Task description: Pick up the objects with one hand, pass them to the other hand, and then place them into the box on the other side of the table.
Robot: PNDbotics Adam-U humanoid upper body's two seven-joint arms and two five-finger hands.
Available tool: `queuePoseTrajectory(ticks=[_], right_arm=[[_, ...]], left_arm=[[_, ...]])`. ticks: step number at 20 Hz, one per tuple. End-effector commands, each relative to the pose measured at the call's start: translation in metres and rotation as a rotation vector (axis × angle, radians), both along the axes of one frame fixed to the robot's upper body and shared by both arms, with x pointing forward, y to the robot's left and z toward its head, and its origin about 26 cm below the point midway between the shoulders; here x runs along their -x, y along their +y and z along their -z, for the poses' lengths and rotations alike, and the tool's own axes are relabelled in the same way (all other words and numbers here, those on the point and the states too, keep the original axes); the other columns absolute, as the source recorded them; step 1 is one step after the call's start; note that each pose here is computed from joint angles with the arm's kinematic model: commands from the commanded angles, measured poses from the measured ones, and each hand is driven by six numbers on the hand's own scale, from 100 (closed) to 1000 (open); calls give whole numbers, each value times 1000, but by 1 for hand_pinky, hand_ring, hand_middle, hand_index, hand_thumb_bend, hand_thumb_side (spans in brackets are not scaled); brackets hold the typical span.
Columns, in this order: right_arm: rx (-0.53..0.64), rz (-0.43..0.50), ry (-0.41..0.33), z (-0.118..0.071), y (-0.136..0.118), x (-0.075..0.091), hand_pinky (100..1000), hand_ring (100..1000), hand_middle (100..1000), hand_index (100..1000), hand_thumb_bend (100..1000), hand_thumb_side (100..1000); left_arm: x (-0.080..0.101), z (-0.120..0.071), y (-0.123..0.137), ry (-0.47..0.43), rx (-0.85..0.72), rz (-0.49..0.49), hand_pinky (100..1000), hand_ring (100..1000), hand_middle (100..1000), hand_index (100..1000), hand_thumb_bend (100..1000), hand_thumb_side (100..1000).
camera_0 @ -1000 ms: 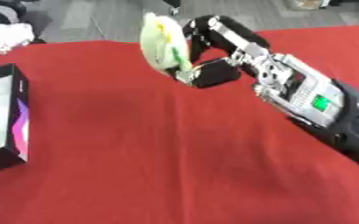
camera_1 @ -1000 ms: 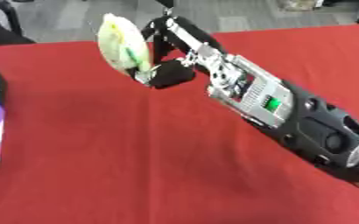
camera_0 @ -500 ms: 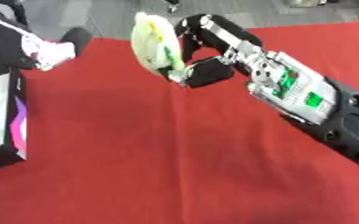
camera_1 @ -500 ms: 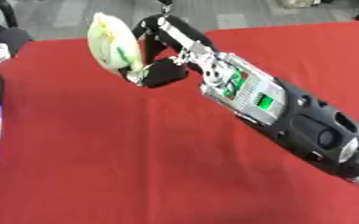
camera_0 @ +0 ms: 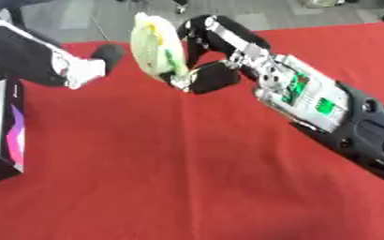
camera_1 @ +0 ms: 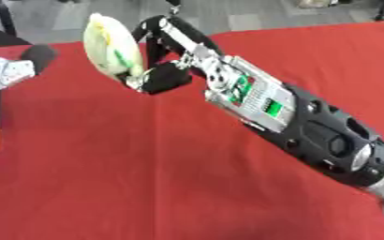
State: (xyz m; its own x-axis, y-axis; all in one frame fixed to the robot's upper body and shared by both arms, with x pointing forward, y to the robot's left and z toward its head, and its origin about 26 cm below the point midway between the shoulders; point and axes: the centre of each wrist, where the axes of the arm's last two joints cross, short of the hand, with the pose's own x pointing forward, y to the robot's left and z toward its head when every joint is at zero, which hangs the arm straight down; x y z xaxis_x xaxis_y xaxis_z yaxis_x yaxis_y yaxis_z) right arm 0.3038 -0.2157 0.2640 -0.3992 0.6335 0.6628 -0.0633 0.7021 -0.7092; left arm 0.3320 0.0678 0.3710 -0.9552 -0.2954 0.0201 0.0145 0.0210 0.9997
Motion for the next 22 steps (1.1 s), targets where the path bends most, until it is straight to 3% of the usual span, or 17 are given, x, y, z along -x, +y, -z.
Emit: queuePoseTrajectory(ticks=[1,13,15,16,20,22], right_arm=[[1,-12,-32,-9,3,3,669,485,295,396,359,100],[21,-104,-41,-13,14,3,667,484,293,393,356,100],[24,-120,-45,-13,15,3,668,484,293,392,355,100],[27,-127,-45,-13,15,3,668,484,293,392,355,100],[40,-143,-39,-12,16,4,667,484,293,392,357,100],[47,-147,-35,-11,17,4,667,484,293,392,357,100]], left_arm=[[-1,-5,-3,-25,-10,-10,881,869,829,909,129,255],[-14,4,-13,-67,-82,2,882,882,846,907,219,290],[-14,5,-14,-91,-97,-5,884,892,862,923,297,329],[-14,5,-14,-110,-103,-11,894,909,874,930,379,363],[-6,2,-14,-236,-92,-31,898,937,895,946,576,478],[-3,3,-15,-298,-85,-44,898,937,895,946,576,478]])
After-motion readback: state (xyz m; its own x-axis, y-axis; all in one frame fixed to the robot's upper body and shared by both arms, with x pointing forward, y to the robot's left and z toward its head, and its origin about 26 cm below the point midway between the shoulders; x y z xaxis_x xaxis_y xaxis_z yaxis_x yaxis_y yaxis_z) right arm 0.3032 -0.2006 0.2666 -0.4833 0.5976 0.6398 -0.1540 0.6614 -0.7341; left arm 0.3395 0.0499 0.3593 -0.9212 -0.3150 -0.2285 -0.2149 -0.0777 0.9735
